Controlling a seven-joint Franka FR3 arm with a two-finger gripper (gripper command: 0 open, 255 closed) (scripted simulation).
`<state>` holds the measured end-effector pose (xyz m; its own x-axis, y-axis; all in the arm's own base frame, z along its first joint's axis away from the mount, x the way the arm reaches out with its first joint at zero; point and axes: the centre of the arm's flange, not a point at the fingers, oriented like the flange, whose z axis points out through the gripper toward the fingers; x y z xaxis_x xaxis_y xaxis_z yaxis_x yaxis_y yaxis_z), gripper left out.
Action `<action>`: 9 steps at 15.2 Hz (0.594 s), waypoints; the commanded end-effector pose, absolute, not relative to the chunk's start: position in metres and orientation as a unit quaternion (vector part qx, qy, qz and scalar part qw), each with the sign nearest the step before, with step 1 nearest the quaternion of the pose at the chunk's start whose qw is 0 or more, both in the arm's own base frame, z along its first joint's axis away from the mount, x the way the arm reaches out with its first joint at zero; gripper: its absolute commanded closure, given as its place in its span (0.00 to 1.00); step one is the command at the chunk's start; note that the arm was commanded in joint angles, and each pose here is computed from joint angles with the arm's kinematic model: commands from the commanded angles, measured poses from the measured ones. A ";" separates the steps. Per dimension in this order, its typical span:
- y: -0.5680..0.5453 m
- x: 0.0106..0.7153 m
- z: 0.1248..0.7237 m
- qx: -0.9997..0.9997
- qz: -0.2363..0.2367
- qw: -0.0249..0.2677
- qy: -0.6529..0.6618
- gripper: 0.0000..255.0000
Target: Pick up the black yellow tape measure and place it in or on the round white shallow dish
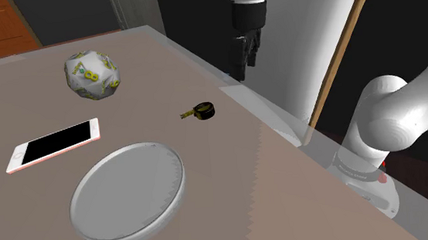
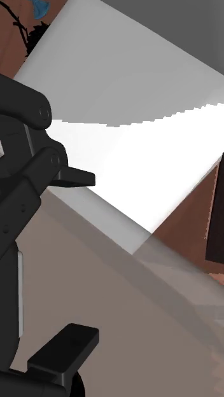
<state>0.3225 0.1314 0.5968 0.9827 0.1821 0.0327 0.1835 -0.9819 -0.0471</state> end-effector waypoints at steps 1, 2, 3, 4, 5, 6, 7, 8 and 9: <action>0.157 0.328 0.597 -0.995 -0.012 0.028 -0.094 0.00; 0.170 0.330 0.596 -0.995 -0.011 0.030 -0.095 0.00; 0.182 0.333 0.596 -0.995 -0.010 0.031 -0.096 0.00; 0.195 0.335 0.595 -0.995 -0.009 0.033 -0.097 0.00; 0.207 0.337 0.595 -0.995 -0.008 0.034 -0.098 0.00; 0.220 0.339 0.594 -0.994 -0.007 0.036 -0.099 0.00; 0.233 0.342 0.594 -0.994 -0.005 0.037 -0.101 0.00; 0.245 0.344 0.593 -0.994 -0.004 0.038 -0.102 0.00; 0.258 0.346 0.593 -0.994 -0.003 0.040 -0.103 0.00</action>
<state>0.3458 0.2462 0.5944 0.9791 0.2026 0.0175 0.2034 -0.9763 -0.0741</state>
